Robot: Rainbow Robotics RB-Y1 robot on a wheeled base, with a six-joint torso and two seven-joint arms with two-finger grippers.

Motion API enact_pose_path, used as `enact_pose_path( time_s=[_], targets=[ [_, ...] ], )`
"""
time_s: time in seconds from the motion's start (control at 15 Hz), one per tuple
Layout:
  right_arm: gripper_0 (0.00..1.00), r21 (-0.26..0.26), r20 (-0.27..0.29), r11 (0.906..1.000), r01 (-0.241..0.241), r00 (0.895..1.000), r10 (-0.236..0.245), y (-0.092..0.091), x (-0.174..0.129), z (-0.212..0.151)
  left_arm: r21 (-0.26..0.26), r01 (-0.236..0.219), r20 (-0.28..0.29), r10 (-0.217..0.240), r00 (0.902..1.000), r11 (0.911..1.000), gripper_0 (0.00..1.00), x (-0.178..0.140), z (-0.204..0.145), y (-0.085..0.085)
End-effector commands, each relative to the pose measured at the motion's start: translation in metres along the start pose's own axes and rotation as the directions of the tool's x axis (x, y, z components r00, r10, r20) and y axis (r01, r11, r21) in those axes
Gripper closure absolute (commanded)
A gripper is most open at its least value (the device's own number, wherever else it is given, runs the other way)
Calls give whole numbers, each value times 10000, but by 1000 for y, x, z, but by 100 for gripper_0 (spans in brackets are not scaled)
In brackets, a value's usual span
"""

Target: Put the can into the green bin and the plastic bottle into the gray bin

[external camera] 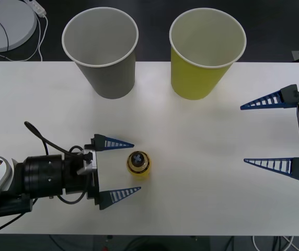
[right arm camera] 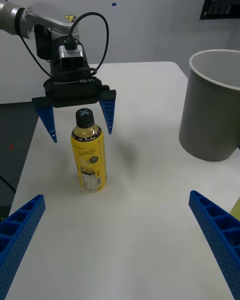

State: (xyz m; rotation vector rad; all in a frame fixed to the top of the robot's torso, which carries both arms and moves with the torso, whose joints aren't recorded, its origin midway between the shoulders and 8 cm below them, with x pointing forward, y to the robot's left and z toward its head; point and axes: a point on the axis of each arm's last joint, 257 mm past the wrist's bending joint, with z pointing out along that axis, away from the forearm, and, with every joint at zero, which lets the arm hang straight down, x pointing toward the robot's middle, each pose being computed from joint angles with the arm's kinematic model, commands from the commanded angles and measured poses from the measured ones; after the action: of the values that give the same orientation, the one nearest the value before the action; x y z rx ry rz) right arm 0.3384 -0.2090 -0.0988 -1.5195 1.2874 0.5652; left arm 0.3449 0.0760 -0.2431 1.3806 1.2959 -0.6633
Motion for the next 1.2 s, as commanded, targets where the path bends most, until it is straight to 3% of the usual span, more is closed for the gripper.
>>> enact_pose_path(
  time_s=[0.07,0.4,1.2],
  targets=[
    [0,0,0,10000,0,10000,0,0,0,0,-104,-29,61,30,10000,9999,0,-3,9,2],
    [0,0,0,10000,0,10000,0,0,0,0,-185,6,180,-3,9998,9998,0,-9,26,4],
    [0,0,0,10000,0,10000,0,0,0,0,-265,105,-131,-109,9999,9996,0,-3,47,-1]
  ],
)
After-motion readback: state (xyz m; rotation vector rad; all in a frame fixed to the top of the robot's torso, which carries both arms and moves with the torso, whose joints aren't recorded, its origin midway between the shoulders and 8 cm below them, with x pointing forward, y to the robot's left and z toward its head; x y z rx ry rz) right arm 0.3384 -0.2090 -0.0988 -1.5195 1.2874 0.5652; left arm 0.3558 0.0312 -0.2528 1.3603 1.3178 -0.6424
